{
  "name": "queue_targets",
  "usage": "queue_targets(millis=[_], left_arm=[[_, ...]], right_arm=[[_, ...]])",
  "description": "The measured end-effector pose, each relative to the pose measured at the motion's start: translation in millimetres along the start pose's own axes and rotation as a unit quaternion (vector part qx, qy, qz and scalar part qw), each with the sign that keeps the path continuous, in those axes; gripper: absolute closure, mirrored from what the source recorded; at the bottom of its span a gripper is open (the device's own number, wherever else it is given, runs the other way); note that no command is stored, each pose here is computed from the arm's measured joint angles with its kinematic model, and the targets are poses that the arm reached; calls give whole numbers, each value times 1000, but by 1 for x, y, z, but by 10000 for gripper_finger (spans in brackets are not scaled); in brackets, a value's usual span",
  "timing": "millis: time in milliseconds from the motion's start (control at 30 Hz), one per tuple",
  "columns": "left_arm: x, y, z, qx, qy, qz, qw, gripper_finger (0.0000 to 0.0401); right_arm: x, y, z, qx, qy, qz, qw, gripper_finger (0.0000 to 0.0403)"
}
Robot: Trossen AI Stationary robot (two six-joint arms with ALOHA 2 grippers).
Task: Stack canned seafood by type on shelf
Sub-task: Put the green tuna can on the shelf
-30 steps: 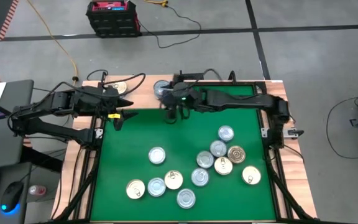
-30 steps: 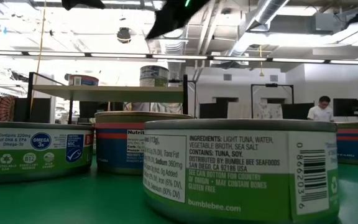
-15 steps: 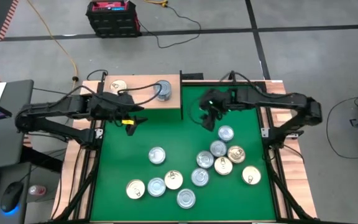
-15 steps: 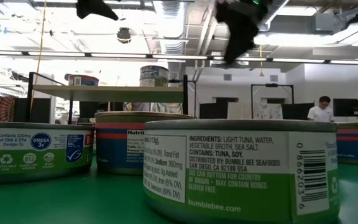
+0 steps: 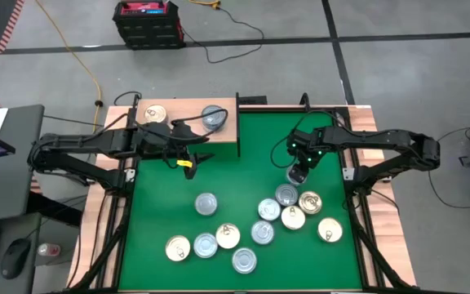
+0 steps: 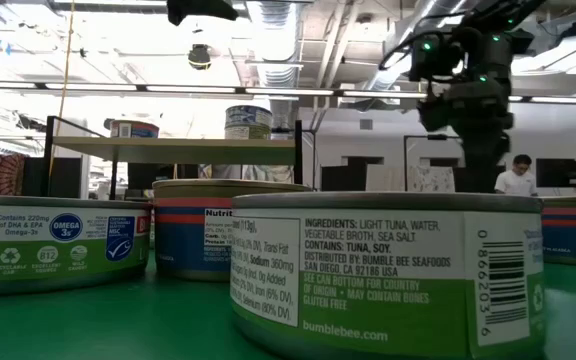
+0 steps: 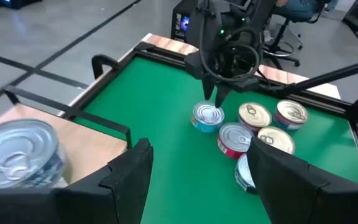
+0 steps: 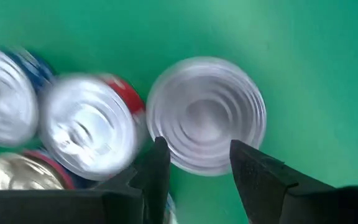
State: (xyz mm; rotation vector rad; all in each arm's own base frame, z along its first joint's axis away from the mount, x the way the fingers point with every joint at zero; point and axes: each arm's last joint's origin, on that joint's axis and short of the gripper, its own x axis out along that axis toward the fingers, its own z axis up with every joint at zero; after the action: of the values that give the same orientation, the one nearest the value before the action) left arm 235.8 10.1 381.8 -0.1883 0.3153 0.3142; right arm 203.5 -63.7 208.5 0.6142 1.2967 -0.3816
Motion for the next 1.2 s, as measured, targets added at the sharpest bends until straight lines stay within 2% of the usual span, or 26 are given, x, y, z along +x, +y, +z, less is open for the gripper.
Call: queue_targets(millis=[133,267,467,533,600,667,733,800,1000,1100,1200], left_arm=[[19,-6,-6,-11,28,-35,999,152],[52,-14,-22,-8,80,-65,995,152],[97,-26,-41,-27,102,-94,990,152],[107,-29,-48,-26,111,-95,989,152],[115,-33,-56,-18,127,-95,987,152],[123,-38,-66,-11,146,-98,984,152],[129,-43,-75,-7,164,-109,980,152],[132,-47,-81,-11,180,-115,977,152],[121,-61,-96,-40,248,-113,961,152],[105,-72,-105,-28,290,-93,952,152],[91,-77,-118,-7,347,-60,936,151]], right_arm=[[5,-5,-10,-23,36,-21,999,208],[0,-6,-13,-41,30,-35,998,198],[-5,-23,-11,39,9,-127,991,201],[-5,-26,-10,48,-2,-140,989,207],[-5,-24,-7,26,-10,-112,993,213],[-3,-15,-4,-15,-14,-49,999,217],[-2,-3,-4,-54,-17,8,998,220],[-1,10,-4,-87,-27,40,995,221],[3,46,-7,-169,-66,90,979,222],[3,61,-10,-201,-87,106,970,222],[2,76,-10,-229,-127,128,957,222]])
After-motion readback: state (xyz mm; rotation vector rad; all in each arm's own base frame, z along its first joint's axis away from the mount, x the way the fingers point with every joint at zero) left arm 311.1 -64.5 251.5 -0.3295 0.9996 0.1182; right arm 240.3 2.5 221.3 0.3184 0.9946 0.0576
